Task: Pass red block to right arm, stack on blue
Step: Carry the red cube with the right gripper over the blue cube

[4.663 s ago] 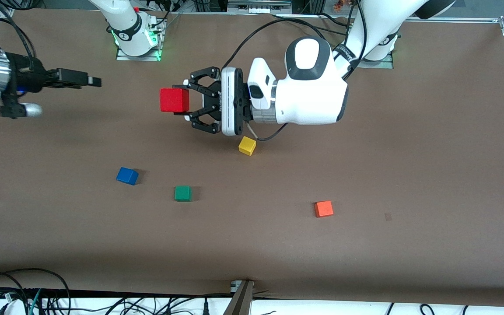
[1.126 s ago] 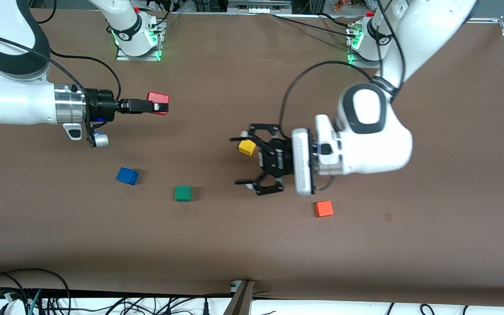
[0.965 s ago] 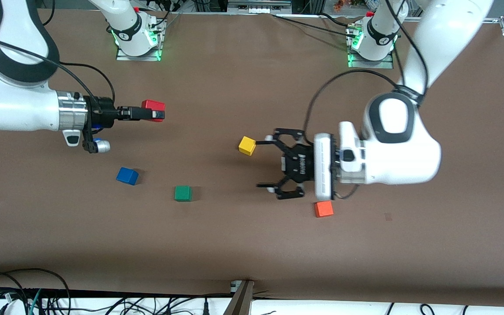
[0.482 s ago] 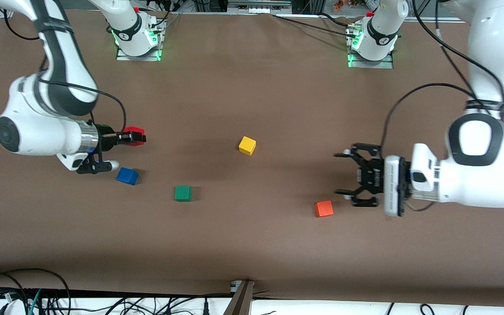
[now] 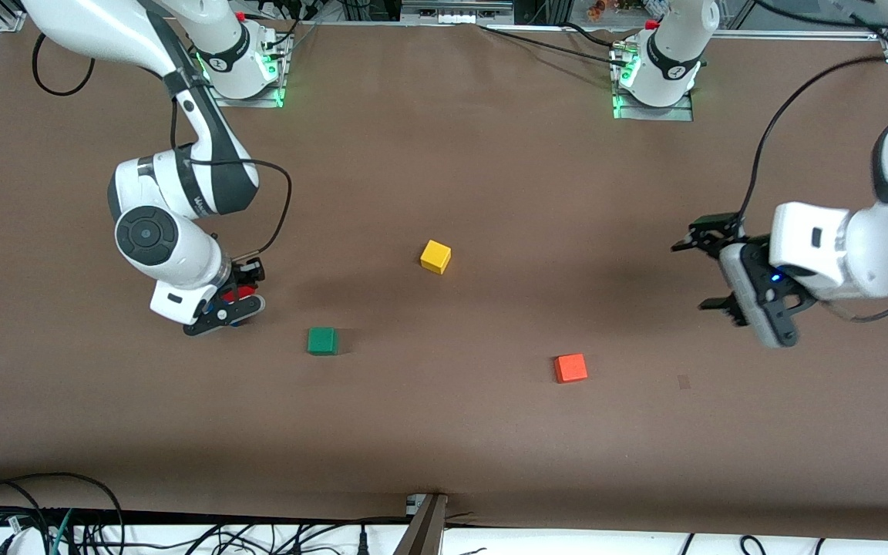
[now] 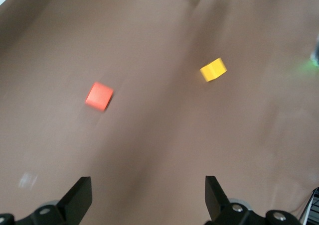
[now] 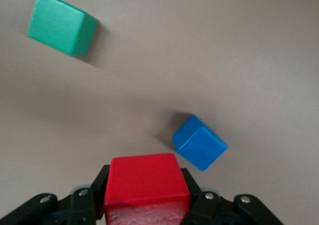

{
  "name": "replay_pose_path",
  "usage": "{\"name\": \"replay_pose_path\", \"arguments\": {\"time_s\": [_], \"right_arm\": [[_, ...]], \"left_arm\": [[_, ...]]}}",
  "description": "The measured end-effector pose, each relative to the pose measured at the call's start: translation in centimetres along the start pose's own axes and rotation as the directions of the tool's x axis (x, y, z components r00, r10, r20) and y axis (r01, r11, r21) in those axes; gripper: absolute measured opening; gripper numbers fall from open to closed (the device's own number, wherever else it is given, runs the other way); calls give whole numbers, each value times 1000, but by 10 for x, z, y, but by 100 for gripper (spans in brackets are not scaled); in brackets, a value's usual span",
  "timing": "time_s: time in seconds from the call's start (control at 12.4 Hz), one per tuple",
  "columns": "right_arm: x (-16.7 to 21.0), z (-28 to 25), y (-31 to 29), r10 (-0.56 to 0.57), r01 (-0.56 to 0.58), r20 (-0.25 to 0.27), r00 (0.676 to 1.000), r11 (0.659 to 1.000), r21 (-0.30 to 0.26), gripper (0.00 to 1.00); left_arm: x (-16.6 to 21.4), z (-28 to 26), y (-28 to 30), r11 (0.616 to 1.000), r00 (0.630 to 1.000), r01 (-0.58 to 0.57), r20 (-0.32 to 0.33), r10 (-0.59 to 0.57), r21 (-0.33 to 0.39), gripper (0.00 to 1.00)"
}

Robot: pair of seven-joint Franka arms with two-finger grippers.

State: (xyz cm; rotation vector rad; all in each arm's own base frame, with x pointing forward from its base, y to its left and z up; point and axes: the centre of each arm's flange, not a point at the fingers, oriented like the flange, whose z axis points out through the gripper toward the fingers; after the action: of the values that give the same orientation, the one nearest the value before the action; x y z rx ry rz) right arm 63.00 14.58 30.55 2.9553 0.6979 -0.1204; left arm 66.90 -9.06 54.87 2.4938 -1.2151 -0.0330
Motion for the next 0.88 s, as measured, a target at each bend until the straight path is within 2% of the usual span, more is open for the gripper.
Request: {"name": "replay_pose_path", "arguments": {"time_s": [0.24, 0.4, 0.72, 0.88], "right_arm": [[-15, 38, 36, -57, 55, -67, 996, 998, -30, 59], [-26, 59, 47, -91, 87, -84, 992, 995, -43, 59], [-32, 69, 48, -102, 100, -76, 992, 994, -41, 59], [-35, 74, 47, -102, 100, -66, 993, 994, -37, 59]], "left_arm": [[-30, -41, 21, 985, 985, 87, 135, -107, 151, 100], [-46, -64, 46, 970, 963, 107, 220, -156, 219, 100], [-62, -97, 82, 941, 942, 127, 260, -214, 314, 100], [-65, -100, 84, 929, 932, 164, 255, -256, 333, 100]]}}
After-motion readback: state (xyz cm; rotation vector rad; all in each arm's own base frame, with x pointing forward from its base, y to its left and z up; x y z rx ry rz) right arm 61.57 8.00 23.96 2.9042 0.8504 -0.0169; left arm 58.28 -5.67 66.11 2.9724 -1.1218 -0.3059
